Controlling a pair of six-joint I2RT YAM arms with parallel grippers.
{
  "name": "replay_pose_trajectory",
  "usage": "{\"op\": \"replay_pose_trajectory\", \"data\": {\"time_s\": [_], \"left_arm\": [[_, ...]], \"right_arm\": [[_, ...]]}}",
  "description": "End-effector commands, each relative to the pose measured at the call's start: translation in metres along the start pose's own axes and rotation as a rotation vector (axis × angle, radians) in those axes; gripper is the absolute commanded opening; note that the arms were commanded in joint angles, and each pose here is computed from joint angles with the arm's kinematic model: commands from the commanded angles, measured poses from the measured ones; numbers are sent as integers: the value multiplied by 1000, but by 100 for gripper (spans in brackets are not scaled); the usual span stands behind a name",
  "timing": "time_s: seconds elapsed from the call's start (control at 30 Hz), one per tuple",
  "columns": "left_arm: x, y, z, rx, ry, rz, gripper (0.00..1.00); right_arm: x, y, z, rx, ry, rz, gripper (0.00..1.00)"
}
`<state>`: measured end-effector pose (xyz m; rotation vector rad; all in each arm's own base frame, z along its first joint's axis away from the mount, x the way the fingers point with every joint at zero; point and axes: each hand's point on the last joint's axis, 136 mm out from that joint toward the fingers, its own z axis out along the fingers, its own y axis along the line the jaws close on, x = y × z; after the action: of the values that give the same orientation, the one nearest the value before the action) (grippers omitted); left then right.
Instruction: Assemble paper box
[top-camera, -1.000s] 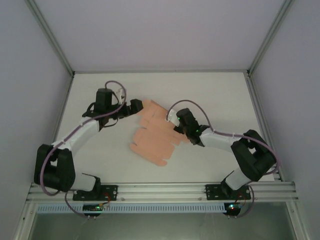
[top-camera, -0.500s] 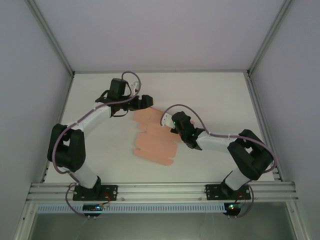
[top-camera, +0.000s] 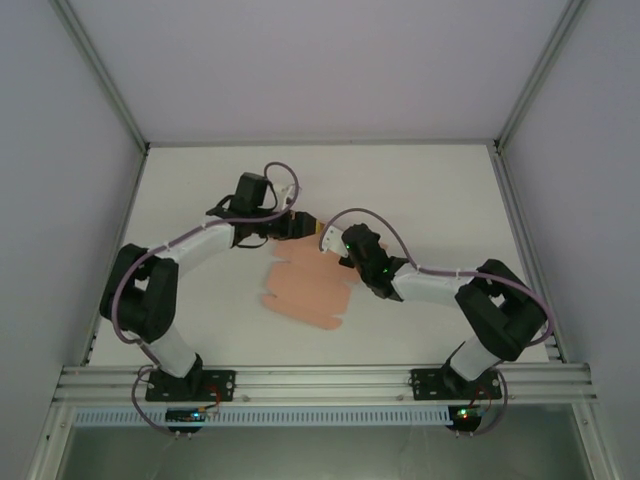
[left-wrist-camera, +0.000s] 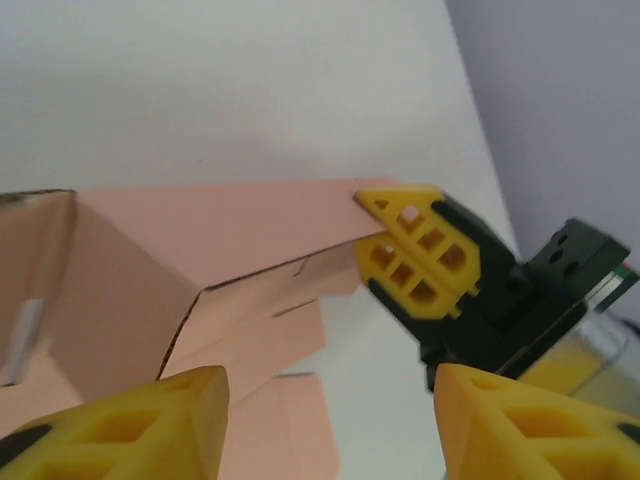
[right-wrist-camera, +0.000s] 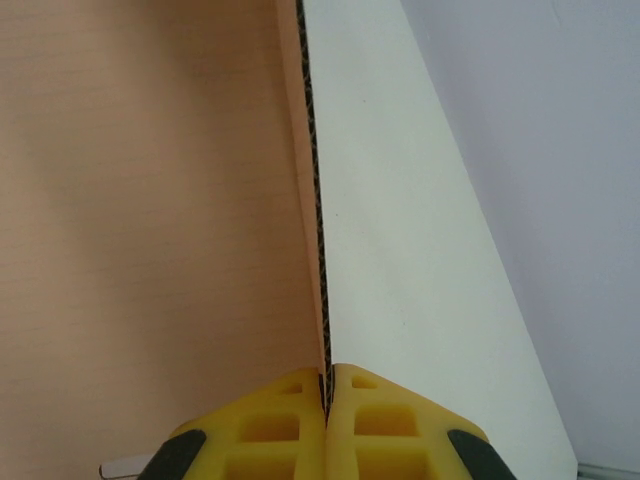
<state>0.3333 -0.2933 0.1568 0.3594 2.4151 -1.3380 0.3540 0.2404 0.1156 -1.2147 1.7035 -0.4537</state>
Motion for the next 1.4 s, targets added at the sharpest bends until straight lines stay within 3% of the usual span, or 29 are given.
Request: {"op": "replay_pose_trajectory", "data": {"time_s": [0.0, 0.13, 0.23, 0.37, 0.47, 0.67, 0.83, 0.93, 1.1, 1.37], "left_arm": [[-20, -18, 6, 113, -80, 16, 55], [-23, -8, 7, 63, -110, 10, 55], [-18, -10, -4, 40, -132, 38, 60], [-7, -5, -34, -36, -183, 73, 78], [3, 27, -67, -228, -235, 56, 100], [42, 121, -124, -649, -247, -105, 100], [57, 143, -112, -629, -210, -148, 100], [53, 161, -110, -693, -206, -180, 100], [42, 172, -97, -688, -206, -173, 100], [27, 122, -68, -472, -227, 19, 98]], "right_arm": [[-18, -8, -1, 34, -46, 32, 0], [-23, -4, -4, 17, -74, 32, 0], [-17, -4, -5, 10, -59, 45, 0], [-11, -10, -9, 15, -56, 67, 0], [-8, -13, -12, 20, -58, 75, 0], [-2, -20, -19, 25, -54, 104, 0], [-3, -22, -22, 28, -60, 124, 0], [-6, -22, -23, 16, -72, 140, 0], [-7, -20, -25, -3, -83, 165, 0], [-4, -14, -25, -24, -73, 187, 0]]}}
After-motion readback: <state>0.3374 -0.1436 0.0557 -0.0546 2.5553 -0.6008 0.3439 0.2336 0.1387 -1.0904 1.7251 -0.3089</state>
